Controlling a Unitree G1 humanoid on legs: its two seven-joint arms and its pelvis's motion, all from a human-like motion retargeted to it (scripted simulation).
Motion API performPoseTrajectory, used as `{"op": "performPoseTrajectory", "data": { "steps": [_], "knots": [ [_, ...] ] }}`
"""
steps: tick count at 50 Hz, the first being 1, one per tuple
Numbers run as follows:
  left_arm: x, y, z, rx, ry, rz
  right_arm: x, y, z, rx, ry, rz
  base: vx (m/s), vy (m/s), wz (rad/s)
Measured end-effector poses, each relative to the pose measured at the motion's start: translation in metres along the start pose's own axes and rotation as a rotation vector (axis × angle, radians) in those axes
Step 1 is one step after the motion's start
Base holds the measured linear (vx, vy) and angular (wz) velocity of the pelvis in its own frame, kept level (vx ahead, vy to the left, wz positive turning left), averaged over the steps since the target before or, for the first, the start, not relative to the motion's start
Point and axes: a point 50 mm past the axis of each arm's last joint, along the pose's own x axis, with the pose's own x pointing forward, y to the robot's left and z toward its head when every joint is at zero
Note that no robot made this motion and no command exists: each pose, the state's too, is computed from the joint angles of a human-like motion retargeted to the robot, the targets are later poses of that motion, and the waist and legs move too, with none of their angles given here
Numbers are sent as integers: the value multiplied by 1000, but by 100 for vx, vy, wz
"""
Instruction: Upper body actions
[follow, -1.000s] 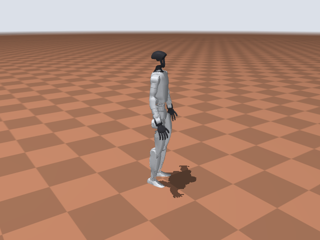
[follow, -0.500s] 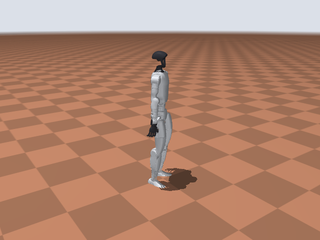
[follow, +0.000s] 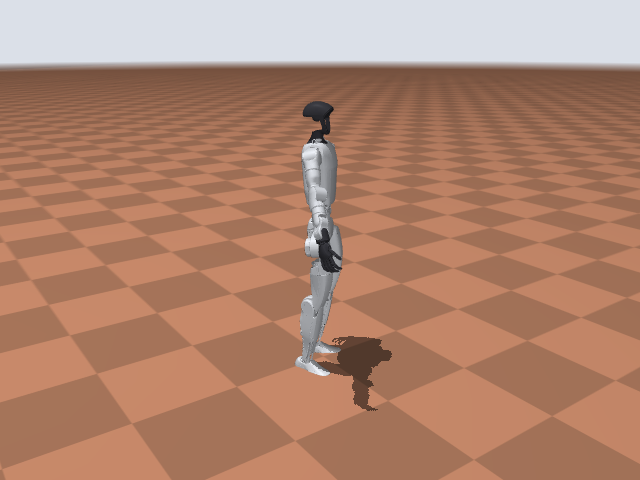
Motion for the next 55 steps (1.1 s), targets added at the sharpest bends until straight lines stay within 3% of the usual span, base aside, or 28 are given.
{"op": "performPoseTrajectory", "data": {
  "steps": [7, 15, 18, 22, 25, 27, 30, 32, 38, 40, 43, 45, 47, 50, 52, 55],
  "knots": [
    [-1, 7, -11, -18, 26, 21, -77, -49, 186, 14, -541, -249, -4, -3, 34],
    [-6, 29, -4, 34, 12, 71, -273, -64, 326, 187, -1280, -515, -11, -9, -26],
    [-7, 33, 0, 44, 9, 80, -366, -54, 336, 58, -1612, -792, -6, -9, -44],
    [-6, 29, -1, 31, 10, 86, -475, -29, 301, -61, -2014, -1406, -4, -3, -25],
    [-5, 25, -1, 27, 15, 93, -527, -3, 249, 141, -2390, -1895, 3, 1, -2],
    [-4, 23, 0, 25, 12, 98, -538, 14, 218, 325, -2675, -2056, 12, 3, -11],
    [-3, 18, 3, 27, 1, 81, -531, 14, 207, 516, -2870, -1987, 9, 3, -17],
    [-3, 16, 3, 28, 0, 69, -517, 0, 222, 471, -2758, -1931, 8, 4, 1],
    [-4, 22, -3, 21, 21, 80, -413, -84, 279, 474, -1925, -1639, 9, 1, 22],
    [-4, 24, -6, 17, 29, 80, -363, -108, 288, 581, -1629, -1378, 9, -5, 38],
    [-5, 26, -11, -15, 42, 68, -292, -113, 298, 775, -1290, -734, 8, -4, 51],
    [-4, 23, -13, -49, 46, 52, -279, -98, 308, 845, -1326, -241, 1, 1, 45],
    [-4, 19, -15, -73, 47, 32, -290, -96, 309, 1023, -1453, -102, -3, 3, 30],
    [-4, 17, -17, -100, 50, 6, -318, -99, 295, 1286, -1633, -390, -3, 7, 21],
    [-4, 17, -17, -109, 52, 0, -348, -92, 288, 1226, -1783, -657, -4, 4, -14],
    [-4, 17, -15, -106, 45, -6, -394, -70, 289, 969, -2030, -799, -4, -1, -85]
  ]
}}
